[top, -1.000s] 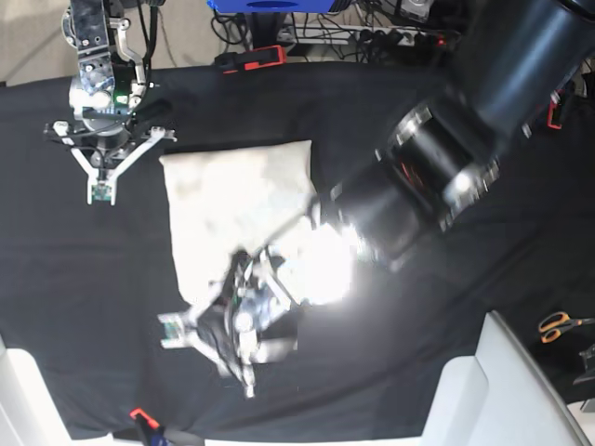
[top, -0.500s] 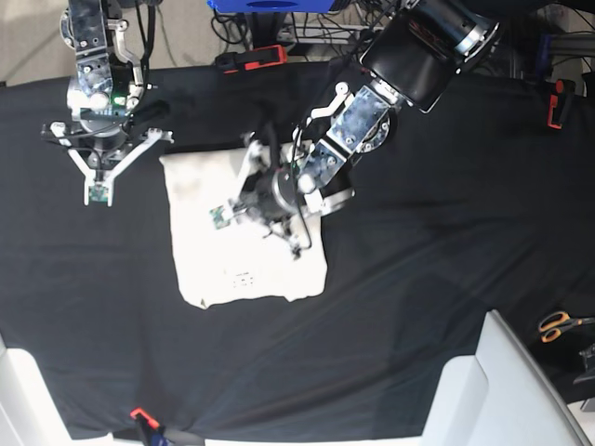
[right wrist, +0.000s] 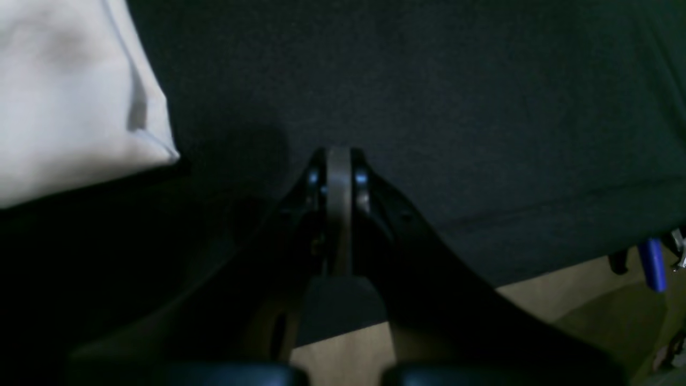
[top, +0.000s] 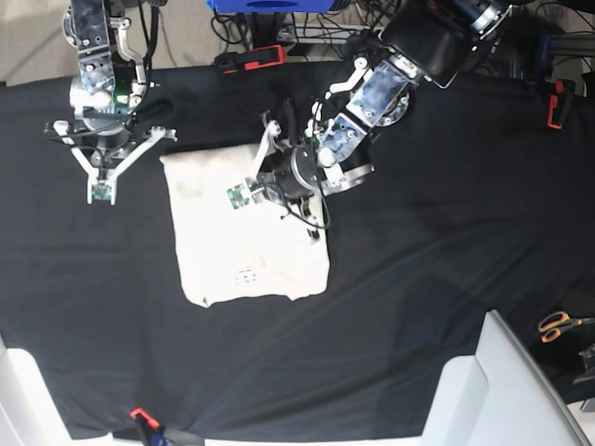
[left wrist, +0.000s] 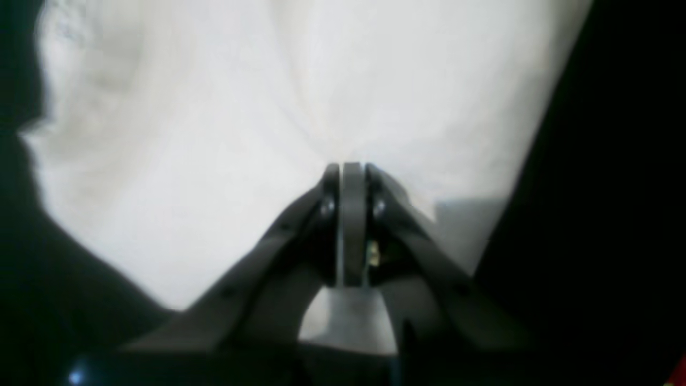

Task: Fold the T-shirt properly
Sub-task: 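Release the shirt and lift the left gripper off the bundle, then press the folded shirt's top edge with both grippers to flatten it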

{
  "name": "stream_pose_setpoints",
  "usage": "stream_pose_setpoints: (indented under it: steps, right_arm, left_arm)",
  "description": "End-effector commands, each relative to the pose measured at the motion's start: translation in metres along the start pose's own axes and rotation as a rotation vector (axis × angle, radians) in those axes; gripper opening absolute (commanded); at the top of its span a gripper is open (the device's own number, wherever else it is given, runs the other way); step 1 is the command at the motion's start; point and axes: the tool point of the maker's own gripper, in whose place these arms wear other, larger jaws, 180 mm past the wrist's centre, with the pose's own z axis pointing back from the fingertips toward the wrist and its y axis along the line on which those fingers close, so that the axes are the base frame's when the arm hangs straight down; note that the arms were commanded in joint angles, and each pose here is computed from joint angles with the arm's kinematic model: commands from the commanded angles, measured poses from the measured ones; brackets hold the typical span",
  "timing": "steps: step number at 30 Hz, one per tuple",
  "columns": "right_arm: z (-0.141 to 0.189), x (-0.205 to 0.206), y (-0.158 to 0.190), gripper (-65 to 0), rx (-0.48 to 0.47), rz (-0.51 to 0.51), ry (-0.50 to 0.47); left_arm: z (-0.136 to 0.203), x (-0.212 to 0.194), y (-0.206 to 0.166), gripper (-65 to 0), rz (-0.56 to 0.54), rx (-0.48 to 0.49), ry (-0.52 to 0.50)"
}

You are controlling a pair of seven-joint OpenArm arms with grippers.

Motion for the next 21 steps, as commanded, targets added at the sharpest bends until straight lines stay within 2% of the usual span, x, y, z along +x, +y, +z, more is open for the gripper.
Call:
stream_pose_setpoints:
  steps: [1, 8, 12, 21]
  right_arm:
    - [0.003, 0.012, -0.003, -64.8, -0.010, -0.001, -0.043]
    - [0.002, 0.011, -0.005, -64.8, -0.015, -0.004, -0.041]
    - [0.002, 0.013, -0.005, -64.8, -0.015, -0.005, -0.044]
    - [0.002, 0.014, -0.005, -64.8, -0.014, -0.004, -0.045]
  left_arm:
    - [0.004, 0.005, 0.013, -65.0, -0.008, 0.033, -0.003]
    - [0.005, -0.023, 0.002, -65.0, -0.008, 0.011, 0.067]
    - [0.007, -0.039, -0.017, -65.0, 0.002, -0.021, 0.096]
    - [0.012, -0.055, -0.008, -65.0, -0.013, -0.006, 0.126]
